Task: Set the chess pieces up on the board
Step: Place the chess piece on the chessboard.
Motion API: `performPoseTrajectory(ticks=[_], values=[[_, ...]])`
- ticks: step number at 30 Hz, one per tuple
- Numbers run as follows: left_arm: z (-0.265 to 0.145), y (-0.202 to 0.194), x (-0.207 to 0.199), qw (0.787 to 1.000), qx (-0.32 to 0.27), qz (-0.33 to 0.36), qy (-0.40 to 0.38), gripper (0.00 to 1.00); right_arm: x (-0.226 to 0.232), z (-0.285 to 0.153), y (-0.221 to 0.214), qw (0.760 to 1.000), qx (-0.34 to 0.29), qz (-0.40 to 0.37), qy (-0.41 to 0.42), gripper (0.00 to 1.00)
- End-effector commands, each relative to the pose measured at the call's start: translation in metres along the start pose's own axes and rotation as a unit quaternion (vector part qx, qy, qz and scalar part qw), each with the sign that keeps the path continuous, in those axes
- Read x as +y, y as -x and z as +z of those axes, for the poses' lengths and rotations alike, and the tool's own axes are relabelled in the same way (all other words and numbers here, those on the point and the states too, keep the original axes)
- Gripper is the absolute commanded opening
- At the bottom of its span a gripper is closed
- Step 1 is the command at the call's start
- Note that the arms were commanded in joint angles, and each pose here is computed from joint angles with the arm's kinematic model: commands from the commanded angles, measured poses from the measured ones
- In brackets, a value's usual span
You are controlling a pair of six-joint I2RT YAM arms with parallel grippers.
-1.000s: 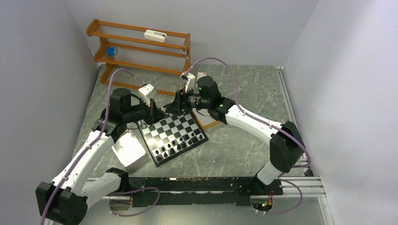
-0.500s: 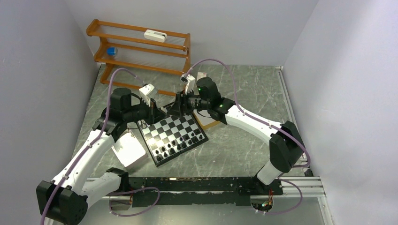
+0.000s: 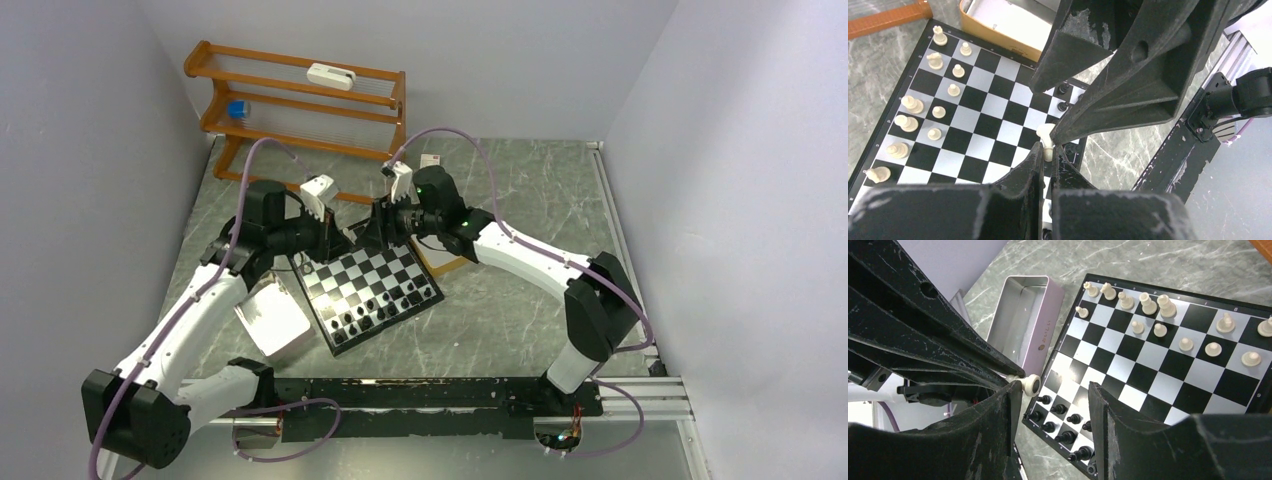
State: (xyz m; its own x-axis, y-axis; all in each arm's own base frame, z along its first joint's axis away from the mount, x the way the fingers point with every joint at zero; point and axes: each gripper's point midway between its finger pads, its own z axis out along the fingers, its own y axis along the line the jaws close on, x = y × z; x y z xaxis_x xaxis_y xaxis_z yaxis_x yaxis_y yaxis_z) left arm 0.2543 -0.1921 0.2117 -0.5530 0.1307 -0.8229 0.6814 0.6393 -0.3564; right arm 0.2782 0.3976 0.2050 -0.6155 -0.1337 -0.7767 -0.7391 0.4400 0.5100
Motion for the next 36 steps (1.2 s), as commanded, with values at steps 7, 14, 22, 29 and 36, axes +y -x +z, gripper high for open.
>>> performPoseTrajectory(ticks=[7,14,22,29,36], values=[[-0.014,0.016,0.013,0.997,0.038,0.019,0.060,0.05,-0.011,-0.013,-0.003,0.999,0.004,-0.004,-0.031,0.58],[-0.019,0.000,0.042,0.984,0.127,0.025,0.122,0.05,-0.016,-0.044,0.007,0.996,-0.036,-0.026,-0.080,0.64],[-0.020,-0.010,0.075,0.957,0.226,0.035,0.176,0.05,-0.009,-0.078,0.020,0.989,-0.100,-0.047,-0.101,0.80],[-0.010,-0.035,0.107,0.928,0.304,0.021,0.215,0.05,-0.009,-0.094,0.023,0.984,-0.114,-0.061,-0.120,1.00],[0.001,-0.071,0.128,0.903,0.362,0.004,0.232,0.05,-0.006,-0.110,0.034,0.978,-0.146,-0.073,-0.131,1.00]])
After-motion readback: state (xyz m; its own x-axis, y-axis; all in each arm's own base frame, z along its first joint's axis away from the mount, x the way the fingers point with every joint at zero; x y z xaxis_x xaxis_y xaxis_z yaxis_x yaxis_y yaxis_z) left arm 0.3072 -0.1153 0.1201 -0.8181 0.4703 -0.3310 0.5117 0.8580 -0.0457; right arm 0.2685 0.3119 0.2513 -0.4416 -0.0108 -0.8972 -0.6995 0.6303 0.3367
